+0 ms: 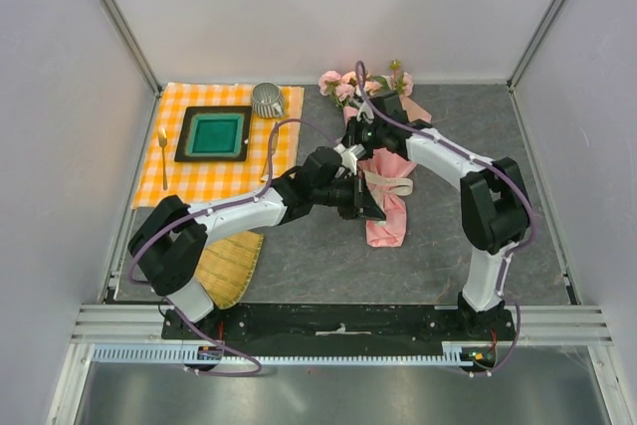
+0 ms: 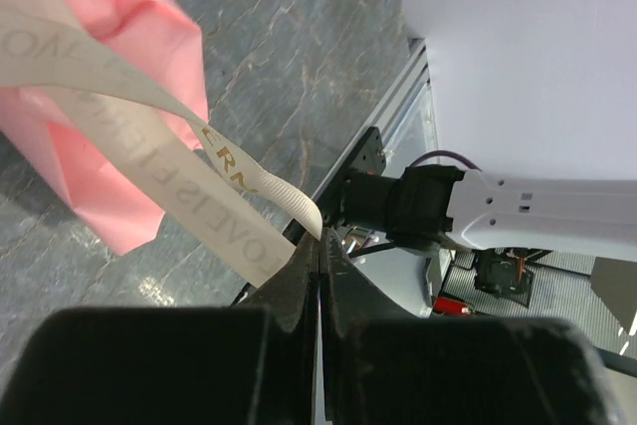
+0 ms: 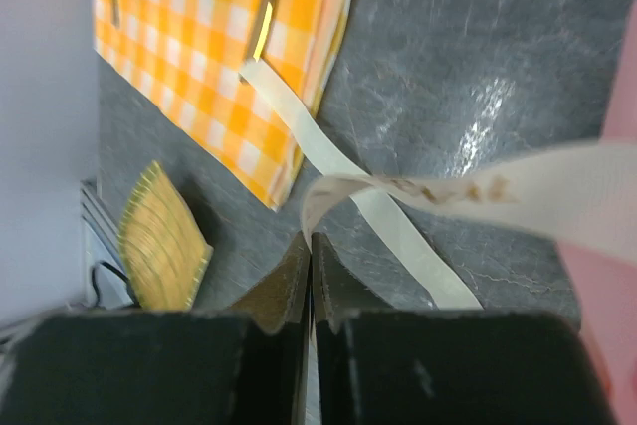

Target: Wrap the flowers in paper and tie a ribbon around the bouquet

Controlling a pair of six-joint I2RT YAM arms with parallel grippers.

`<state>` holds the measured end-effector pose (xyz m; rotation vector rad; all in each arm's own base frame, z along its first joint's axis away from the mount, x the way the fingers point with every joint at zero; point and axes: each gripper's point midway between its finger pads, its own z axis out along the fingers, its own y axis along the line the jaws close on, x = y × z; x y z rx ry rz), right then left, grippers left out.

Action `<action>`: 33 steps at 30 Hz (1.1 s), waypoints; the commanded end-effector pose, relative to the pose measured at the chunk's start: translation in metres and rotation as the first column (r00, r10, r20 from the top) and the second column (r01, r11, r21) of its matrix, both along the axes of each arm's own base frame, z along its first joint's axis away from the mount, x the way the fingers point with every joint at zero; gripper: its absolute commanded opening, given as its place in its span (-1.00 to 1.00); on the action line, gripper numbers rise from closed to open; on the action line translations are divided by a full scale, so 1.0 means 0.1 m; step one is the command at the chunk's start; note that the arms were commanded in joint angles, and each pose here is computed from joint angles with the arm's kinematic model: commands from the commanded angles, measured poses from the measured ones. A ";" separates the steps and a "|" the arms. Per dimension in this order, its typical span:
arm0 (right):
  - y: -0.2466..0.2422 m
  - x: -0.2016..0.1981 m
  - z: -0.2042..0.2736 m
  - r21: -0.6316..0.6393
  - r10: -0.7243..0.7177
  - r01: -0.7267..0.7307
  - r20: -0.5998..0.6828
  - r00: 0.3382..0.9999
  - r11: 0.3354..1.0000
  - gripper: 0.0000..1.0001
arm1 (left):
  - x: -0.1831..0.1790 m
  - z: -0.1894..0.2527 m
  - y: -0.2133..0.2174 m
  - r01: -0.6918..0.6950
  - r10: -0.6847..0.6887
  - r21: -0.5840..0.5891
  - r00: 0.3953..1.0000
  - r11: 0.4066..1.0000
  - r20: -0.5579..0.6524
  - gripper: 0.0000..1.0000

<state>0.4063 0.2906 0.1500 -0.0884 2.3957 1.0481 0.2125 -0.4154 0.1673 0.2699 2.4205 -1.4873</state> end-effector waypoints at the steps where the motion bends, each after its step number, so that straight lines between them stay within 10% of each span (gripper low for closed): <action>1: 0.08 -0.04 -0.10 -0.025 0.111 -0.111 -0.012 0.994 0.993 -0.76 | 0.04 0.34 -0.04 -0.006 0.017 -0.097 0.993 0.995 0.117 -0.97; 6: -0.67 0.10 0.02 -0.186 -0.020 0.017 -0.019 1.000 0.982 0.25 | 0.13 0.49 -0.21 0.011 0.000 -0.118 0.996 0.993 0.094 -0.97; 10: -1.19 -0.06 0.33 -0.269 -0.127 0.136 0.050 0.991 0.954 0.52 | 0.20 0.48 -0.34 0.031 -0.030 -0.096 0.999 0.995 0.012 -0.97; 16: -1.84 -0.85 0.33 -0.422 -0.320 0.335 0.110 0.941 0.842 0.41 | 0.49 0.39 -0.27 0.060 -0.072 -0.097 0.989 0.993 -0.126 -0.97; 26: -0.76 -2.14 0.40 -0.206 0.032 0.037 0.321 0.947 0.978 -0.41 | 0.88 0.32 -0.43 0.300 -0.323 -0.145 0.930 0.943 -0.178 -0.97; 33: -0.14 -1.57 0.27 -0.390 0.218 -0.005 0.504 0.835 0.921 -0.31 | 1.05 0.21 -0.32 0.404 -0.446 -0.237 0.880 0.884 -0.164 -0.97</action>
